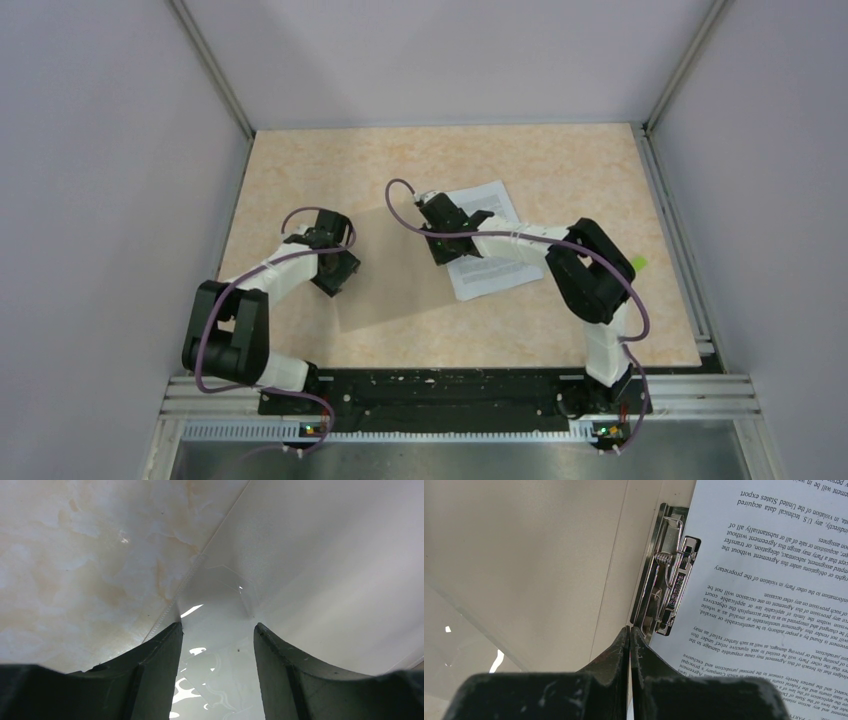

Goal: Put the files into the folder

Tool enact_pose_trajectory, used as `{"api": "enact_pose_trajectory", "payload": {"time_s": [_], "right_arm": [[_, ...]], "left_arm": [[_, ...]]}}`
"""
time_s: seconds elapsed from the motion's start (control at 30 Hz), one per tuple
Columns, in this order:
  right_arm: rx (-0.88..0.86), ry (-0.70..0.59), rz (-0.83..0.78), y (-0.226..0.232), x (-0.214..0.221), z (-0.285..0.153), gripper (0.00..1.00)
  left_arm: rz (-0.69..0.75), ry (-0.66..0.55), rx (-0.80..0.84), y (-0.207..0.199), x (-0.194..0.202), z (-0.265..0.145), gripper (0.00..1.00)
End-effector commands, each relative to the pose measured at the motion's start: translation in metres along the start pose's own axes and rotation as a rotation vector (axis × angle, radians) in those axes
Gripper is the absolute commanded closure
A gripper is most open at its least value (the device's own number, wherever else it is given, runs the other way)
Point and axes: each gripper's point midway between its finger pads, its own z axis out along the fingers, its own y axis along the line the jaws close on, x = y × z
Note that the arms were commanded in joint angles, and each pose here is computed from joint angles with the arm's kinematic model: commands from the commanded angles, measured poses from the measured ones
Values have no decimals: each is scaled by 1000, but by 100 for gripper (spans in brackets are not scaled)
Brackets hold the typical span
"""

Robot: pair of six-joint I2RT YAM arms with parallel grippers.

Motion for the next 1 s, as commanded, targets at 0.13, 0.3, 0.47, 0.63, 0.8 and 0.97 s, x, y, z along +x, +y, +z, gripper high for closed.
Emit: {"api": "enact_pose_trajectory", "payload": {"time_s": [0.13,0.3,0.47,0.63,0.8,0.97], "right_arm": [[29,146,6,-7,36,9,100],[27,119,13,-5,22,5,100],[21,94,20,-2,9,2,100],[27,69,24,-1,-2,-3,100],[30,31,30,0,-17,-10,97],[34,-26,39,0,-34,-24,78]], "left_arm": [[19,10,-88,27,12,22,40],[20,8,-87,26,11,22,39],[24,8,-86,25,10,22,39],[33,10,-83,23,10,23,39],[55,-2,-68,18,5,19,38],[73,-37,-31,6,-7,8,37]]}}
